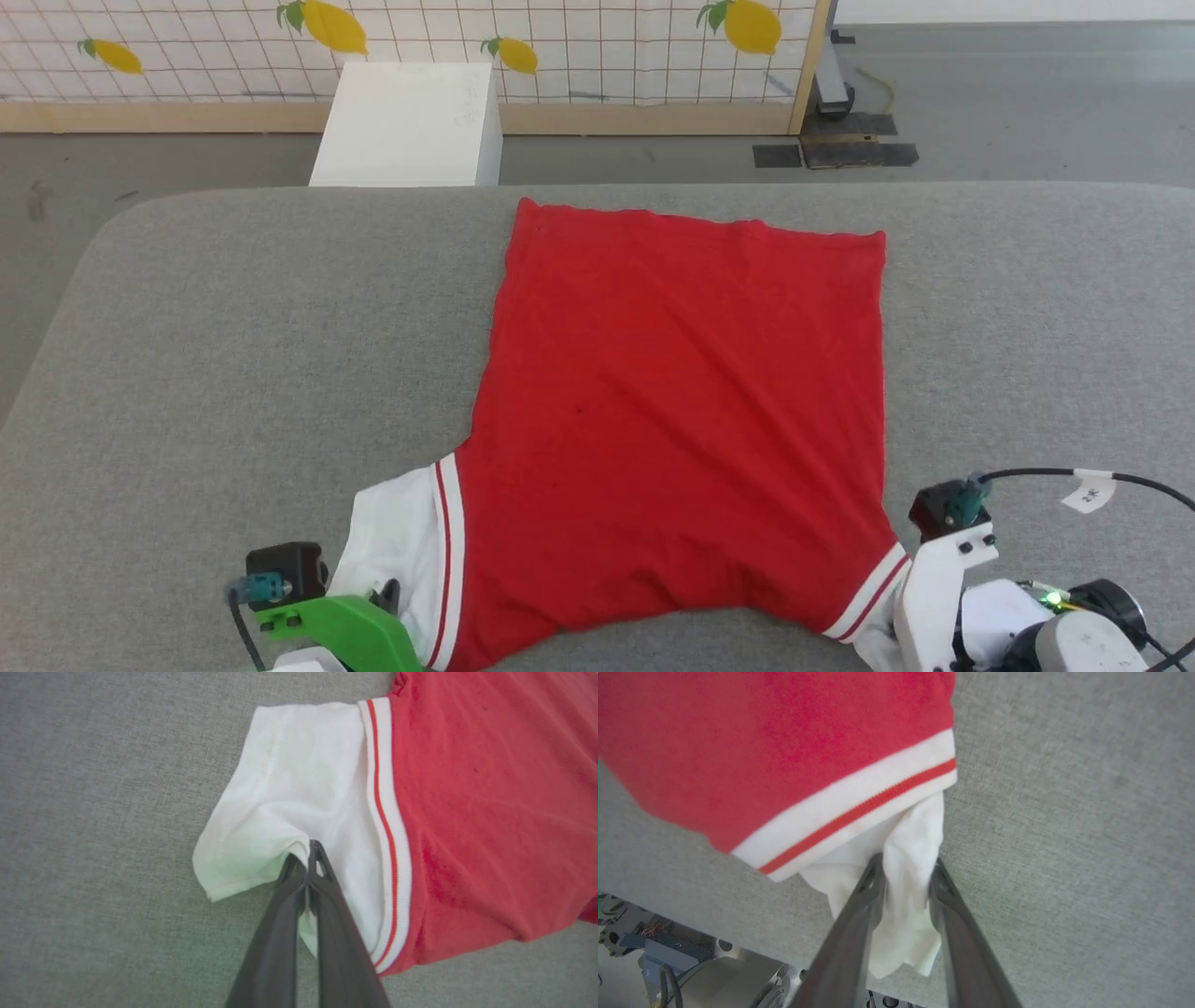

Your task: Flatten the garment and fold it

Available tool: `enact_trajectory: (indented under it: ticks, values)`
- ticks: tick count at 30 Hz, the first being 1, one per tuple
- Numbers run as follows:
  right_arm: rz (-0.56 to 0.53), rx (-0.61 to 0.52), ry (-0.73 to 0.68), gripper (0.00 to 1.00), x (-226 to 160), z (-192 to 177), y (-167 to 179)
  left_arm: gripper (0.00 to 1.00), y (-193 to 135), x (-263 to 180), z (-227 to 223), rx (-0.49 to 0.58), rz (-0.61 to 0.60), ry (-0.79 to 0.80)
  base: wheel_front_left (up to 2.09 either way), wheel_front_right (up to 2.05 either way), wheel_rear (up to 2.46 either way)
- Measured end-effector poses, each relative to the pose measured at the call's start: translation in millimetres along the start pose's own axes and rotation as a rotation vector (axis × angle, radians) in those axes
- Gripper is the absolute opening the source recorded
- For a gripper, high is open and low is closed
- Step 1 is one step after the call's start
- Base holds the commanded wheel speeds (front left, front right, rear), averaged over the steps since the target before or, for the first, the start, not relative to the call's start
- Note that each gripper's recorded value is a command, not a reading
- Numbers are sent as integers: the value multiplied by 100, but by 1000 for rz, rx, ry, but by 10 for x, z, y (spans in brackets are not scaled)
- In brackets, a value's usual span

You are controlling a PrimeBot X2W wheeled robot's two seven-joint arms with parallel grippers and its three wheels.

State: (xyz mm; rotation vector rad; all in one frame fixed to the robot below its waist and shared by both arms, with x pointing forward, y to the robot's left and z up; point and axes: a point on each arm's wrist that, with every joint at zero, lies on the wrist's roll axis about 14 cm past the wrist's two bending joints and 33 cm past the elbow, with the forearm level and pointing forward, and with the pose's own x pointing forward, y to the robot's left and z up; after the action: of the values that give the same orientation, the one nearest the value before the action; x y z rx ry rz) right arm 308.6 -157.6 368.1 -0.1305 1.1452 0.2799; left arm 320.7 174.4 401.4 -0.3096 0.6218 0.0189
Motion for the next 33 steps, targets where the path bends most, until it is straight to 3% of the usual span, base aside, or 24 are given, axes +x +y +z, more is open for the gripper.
enact_trajectory:
  ticks: [6, 14, 18, 26, 29, 33]
  values:
    - [33, 98, -170, 100, -172, 316, -37, 0, -23, -15, 116, -18, -9, -50, 0, 0, 0]
    - [-14, 330, -703, 100, -926, 1273, -548, 0, -107, -30, 316, -35, -34, -118, 0, 0, 0]
    - [-36, 381, -842, 100, -1065, 1695, -753, 0, -126, 15, 369, -44, -35, -128, 0, 0, 0]
    - [-80, 375, -843, 100, -773, 2493, -981, 0, -226, 243, 443, -85, -47, -130, 0, 0, 0]
    - [-128, 319, -753, 100, -516, 2774, -1068, 0, -229, 345, 449, -98, -43, -131, 0, 0, 0]
    - [-178, 256, -575, 100, -127, 2890, -1169, 0, -185, 422, 447, -118, -21, -132, 0, 0, 0]
